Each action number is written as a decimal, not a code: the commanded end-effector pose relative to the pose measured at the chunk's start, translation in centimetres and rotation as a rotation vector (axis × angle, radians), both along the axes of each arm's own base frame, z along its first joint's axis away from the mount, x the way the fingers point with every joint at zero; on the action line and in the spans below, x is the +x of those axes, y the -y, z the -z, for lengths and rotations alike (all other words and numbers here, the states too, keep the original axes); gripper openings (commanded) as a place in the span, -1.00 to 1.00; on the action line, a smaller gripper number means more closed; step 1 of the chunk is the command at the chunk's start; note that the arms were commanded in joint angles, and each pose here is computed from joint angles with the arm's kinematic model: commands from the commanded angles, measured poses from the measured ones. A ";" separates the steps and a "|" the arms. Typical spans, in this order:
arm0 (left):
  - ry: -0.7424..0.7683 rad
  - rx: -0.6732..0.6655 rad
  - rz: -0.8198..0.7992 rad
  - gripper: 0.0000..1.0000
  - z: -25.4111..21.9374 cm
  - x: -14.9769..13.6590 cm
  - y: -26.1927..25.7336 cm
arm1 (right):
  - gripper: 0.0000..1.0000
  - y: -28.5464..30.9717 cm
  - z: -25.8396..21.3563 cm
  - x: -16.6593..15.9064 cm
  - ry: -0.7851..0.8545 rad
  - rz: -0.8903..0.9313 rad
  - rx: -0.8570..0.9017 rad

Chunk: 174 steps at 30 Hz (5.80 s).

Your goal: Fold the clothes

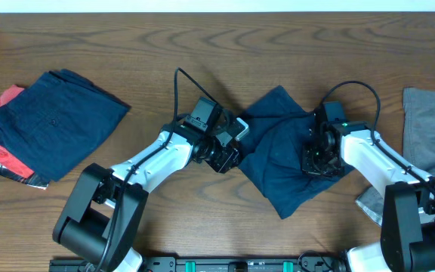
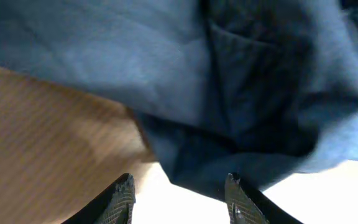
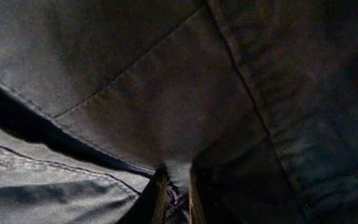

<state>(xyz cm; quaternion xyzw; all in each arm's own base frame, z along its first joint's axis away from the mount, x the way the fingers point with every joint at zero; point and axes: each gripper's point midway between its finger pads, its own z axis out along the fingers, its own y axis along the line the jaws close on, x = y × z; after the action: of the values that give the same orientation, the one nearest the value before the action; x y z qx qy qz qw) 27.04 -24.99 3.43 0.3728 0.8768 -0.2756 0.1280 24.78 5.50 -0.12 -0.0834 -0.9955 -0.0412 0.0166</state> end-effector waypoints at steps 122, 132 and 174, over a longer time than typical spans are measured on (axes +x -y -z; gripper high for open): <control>0.356 -0.118 -0.265 -0.69 0.0 12.0 -0.5 | -0.77 4.3 1.0 -4.3 -0.154 0.088 -0.193; 0.312 -0.198 -0.293 -0.31 -2.1 11.8 -0.3 | -0.91 3.1 0.9 -4.4 -0.161 0.068 -0.127; 0.158 -0.162 -0.278 0.88 -7.0 5.8 -2.5 | -0.26 -11.7 -0.5 8.1 0.147 -0.411 0.422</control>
<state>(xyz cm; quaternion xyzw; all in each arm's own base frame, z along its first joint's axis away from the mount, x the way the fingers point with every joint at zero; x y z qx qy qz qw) 32.75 -22.79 9.71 0.2564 0.8849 -0.2922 0.2565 37.45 10.43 0.42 0.0286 -0.9878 -0.1161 -0.0998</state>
